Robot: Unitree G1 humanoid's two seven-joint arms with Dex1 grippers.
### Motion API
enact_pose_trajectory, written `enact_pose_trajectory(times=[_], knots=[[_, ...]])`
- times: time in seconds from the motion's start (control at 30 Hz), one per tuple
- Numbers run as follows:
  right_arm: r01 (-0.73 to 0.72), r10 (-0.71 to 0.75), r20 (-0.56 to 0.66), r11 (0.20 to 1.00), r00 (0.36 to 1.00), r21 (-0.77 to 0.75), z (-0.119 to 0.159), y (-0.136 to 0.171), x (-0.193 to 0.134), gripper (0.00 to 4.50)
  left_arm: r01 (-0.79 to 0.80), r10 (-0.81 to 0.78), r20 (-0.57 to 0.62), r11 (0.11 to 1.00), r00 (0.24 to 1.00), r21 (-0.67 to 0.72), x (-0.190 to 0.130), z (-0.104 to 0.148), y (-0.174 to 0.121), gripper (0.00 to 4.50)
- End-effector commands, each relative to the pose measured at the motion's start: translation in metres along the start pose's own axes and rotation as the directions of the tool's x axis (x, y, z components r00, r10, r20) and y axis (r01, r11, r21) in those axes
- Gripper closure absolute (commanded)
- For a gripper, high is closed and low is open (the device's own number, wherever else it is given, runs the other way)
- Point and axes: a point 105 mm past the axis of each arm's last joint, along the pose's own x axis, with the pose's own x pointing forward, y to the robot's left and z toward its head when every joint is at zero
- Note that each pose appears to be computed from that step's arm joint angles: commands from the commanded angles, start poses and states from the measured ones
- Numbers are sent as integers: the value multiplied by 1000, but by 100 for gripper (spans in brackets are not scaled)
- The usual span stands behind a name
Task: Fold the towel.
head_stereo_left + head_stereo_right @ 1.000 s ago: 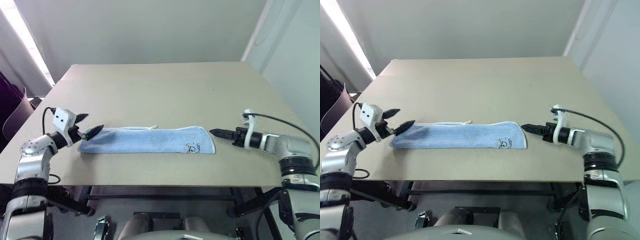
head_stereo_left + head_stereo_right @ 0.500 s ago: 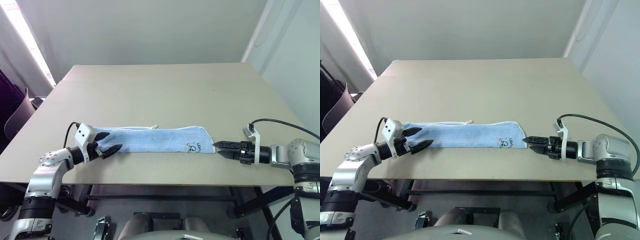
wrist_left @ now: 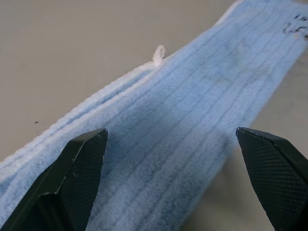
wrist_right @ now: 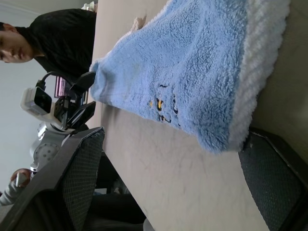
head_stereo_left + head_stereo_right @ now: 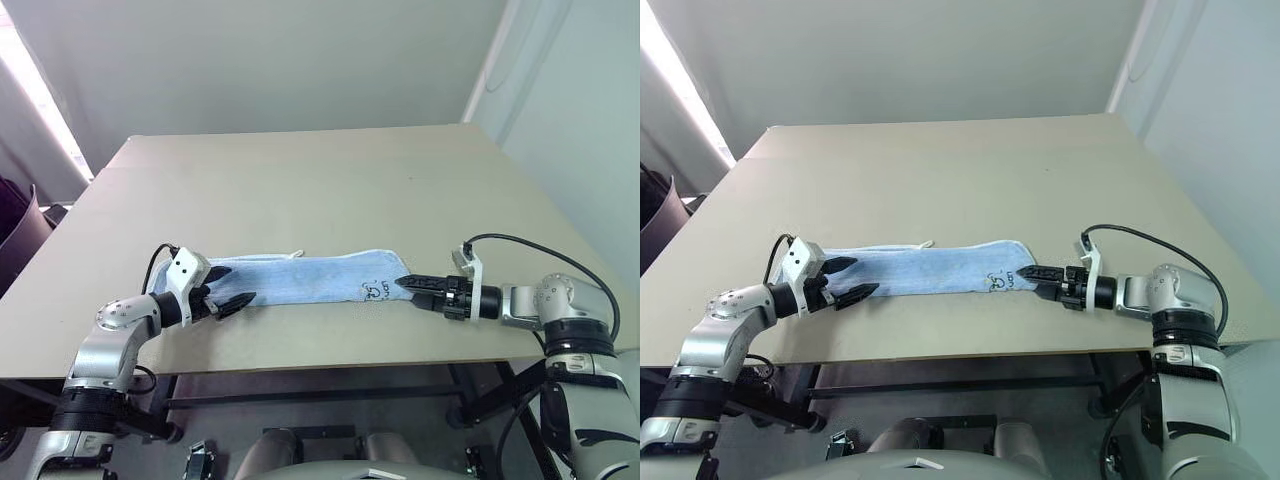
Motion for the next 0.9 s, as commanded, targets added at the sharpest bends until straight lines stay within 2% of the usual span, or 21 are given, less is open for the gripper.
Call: enact_pose_trajectory(times=[0.03,0.13,0.23,0.33,0.57,0.6,0.7,0.9], knots=[[-14,14,-20,1000,1000,-4,2,3,16,8,0,-1,39,999,999,34,4,13,2,0],[-10,10,-1,1000,1000,-12,8,3,18,8,-3,2,30,999,1000,47,5,12,3,0],[20,-20,30,1000,999,-7,15,-3,16,70,-11,9,21,998,1000,59,5,10,5,0],[27,-27,52,1000,998,-6,20,-5,15,174,-16,15,26,998,1000,64,5,11,6,0],[-50,52,91,999,995,-21,31,11,8,429,-21,19,23,997,1000,74,5,11,8,0],[-55,56,91,998,994,-23,31,12,7,447,-22,20,22,997,1000,74,5,11,9,0],[-66,70,79,997,994,-45,27,13,-4,447,-31,30,22,997,999,73,5,11,12,0],[79,-68,77,984,995,-157,27,-5,-60,447,-38,36,20,996,999,77,3,11,13,0]])
